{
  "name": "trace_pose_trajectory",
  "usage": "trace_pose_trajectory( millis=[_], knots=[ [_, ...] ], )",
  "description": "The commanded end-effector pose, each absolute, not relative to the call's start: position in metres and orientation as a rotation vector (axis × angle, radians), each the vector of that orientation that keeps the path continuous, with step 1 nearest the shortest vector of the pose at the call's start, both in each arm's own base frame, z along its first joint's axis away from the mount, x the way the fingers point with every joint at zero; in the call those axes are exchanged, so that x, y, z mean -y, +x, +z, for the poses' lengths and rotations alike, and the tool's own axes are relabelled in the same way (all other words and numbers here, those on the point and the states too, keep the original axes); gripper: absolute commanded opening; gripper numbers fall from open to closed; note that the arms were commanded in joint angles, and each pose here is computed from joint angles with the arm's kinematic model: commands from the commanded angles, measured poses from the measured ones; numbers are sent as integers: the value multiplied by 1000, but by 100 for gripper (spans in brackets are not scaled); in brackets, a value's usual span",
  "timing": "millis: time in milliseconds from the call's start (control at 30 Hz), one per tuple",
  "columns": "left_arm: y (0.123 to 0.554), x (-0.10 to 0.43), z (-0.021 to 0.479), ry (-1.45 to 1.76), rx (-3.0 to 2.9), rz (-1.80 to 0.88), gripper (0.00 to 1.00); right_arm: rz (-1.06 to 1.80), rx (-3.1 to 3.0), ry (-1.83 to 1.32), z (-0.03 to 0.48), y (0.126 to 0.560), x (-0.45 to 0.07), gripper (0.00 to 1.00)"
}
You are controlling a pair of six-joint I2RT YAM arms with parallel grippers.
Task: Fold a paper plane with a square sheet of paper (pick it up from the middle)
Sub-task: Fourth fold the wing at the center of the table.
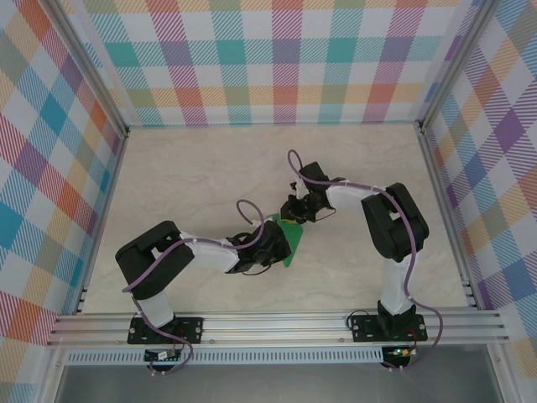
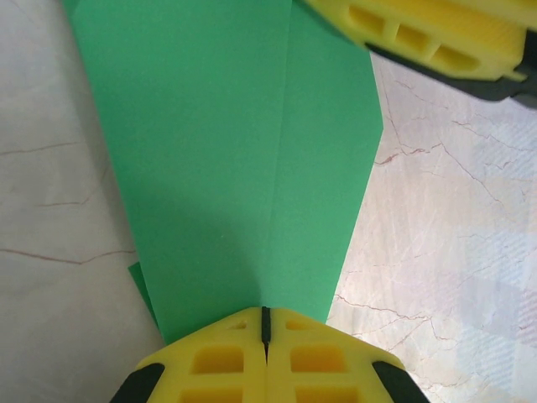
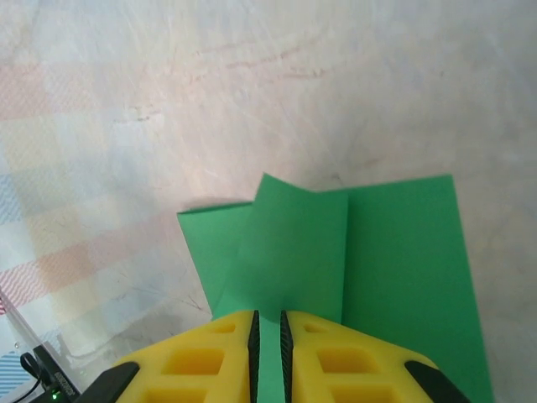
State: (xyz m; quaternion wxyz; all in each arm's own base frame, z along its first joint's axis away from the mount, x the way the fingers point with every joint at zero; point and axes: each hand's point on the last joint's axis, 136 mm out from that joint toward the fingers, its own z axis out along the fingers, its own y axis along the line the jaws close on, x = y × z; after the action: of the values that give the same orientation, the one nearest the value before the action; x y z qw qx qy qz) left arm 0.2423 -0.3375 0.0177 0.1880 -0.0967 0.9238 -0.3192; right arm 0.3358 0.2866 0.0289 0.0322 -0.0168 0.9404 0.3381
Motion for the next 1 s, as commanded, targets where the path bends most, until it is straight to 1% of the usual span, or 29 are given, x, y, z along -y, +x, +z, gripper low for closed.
trace_pose_trajectory(
  millis=[0,333,600,967],
  knots=[
    [206,276,-46,-310,-2816,-522,0,997,-2902,-68,20,346,-284,17],
    [206,277,-46,-315,-2821,-524,0,993,-2924,-29,1,356,-282,15],
    [203,275,-48,-319,-2831,-518,0,999,-2890,-30,10,368,-285,15],
    [200,273,-50,-326,-2841,-505,0,1043,-2873,7,7,390,-285,15]
  ],
)
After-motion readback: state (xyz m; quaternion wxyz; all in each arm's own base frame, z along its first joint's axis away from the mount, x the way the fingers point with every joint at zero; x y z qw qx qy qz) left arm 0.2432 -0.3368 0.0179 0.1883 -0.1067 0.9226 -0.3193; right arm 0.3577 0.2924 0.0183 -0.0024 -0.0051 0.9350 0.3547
